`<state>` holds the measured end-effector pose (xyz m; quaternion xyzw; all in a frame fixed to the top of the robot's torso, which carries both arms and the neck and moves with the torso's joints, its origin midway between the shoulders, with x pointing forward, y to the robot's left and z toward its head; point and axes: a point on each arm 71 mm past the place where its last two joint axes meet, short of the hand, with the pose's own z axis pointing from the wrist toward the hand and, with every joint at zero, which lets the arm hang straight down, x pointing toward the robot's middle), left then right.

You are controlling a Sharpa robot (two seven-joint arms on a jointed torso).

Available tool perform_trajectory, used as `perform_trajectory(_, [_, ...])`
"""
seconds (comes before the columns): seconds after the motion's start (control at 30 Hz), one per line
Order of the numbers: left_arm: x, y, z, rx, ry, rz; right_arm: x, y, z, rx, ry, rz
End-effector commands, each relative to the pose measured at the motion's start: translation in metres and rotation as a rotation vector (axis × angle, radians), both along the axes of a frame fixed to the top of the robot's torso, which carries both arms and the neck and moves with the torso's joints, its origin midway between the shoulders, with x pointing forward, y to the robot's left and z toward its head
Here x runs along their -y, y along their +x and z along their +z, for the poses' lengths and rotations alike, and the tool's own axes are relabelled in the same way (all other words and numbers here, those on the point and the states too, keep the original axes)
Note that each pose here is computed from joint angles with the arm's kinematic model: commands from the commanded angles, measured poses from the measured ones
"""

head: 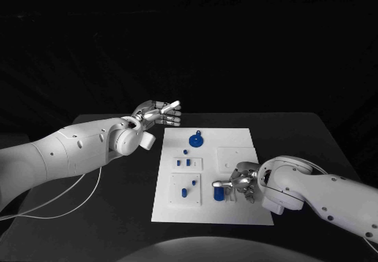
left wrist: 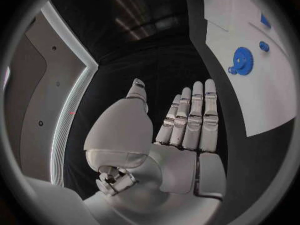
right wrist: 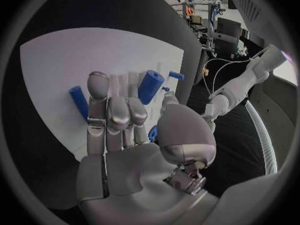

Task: Assemble the parts on the task board

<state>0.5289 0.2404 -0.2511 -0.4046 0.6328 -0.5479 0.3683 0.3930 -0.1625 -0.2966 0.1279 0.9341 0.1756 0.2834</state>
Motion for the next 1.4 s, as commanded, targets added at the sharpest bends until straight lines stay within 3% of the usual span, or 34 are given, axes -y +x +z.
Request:
perform_trajectory(0.03, [0.002, -0.0006, 0.0005, 0.000, -0.008, -0.014, 0.001, -0.002, 0.000, -0.010, -0.023, 0.002])
perform_trajectory(0.43, [-0.002, -0.0002, 0.0004, 0.001, -0.003, -0.005, 0.007, -0.006, 0.007, 0.027, 0.074, 0.064])
perform_trajectory(1.07, [-0.006, 0.0015, -0.0001, 0.002, 0.003, 0.004, 0.010, -0.019, 0.011, -0.060, 0.111, 0.135])
perform_trajectory(1.4, [-0.004, 0.0021, -0.0003, 0.002, 0.002, 0.002, 0.009, -0.016, 0.008, -0.050, 0.080, 0.115])
